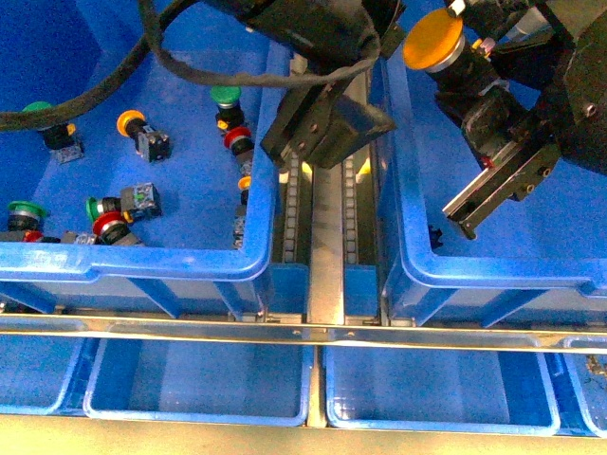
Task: Pick red and yellow buttons and place in box
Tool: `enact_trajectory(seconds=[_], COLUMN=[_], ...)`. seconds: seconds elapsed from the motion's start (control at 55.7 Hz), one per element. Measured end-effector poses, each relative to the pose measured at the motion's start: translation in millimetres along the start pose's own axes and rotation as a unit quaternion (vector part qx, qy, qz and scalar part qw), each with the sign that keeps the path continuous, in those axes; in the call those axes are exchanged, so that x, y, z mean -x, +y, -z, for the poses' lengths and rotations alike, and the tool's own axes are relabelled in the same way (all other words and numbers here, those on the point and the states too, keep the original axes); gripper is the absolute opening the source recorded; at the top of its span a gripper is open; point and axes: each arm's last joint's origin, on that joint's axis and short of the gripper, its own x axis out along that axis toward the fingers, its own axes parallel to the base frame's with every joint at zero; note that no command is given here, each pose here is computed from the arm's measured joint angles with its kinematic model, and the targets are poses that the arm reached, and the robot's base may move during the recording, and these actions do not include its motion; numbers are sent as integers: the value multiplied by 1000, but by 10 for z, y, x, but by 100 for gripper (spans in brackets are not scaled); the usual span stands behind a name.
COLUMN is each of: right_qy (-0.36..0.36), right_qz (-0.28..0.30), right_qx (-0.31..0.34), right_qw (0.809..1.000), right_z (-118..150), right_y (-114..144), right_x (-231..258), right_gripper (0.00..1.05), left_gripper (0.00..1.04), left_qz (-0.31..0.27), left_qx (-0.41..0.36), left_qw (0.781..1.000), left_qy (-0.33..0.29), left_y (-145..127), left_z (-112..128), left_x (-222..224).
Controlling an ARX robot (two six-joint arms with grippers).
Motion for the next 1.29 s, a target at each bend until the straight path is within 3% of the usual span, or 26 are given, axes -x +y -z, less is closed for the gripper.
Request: enact_trajectory(seconds=[0.072, 0.215, 0.395, 0.664, 0.897, 1.077, 1.292], right_qy=[-1, -5, 65, 70, 80, 76, 60], right_qz=[-7, -17, 16, 10, 30, 51, 73], right_qx=[7, 17, 5, 1, -13, -43, -76], right_qw=[1000, 1000, 998, 997, 996, 995, 993], right_z=[13, 24, 268, 298, 297, 245, 123], right_y=[8, 22, -36, -59, -230, -459, -620], right_x=[9, 19, 58, 78, 166, 341, 617], right_gripper=[32, 32, 32, 32, 32, 32, 32], left_gripper=[98, 97, 97, 97, 97, 97, 97], left_qz=[-10, -20, -6, -62, -102, -190, -246], left_qx=[-16, -37, -47, -72, -160, -229, -232], left_qw=[1000, 999, 996, 990, 973, 942, 925], left_qy=[-9, -25, -76, -101, -134, -154, -172], left_y=[77, 140, 104, 432, 657, 1217, 1593], left_z=[-28, -80, -336, -420, -200, 86, 282], left_x=[60, 178, 516, 677, 1197, 1783, 2267])
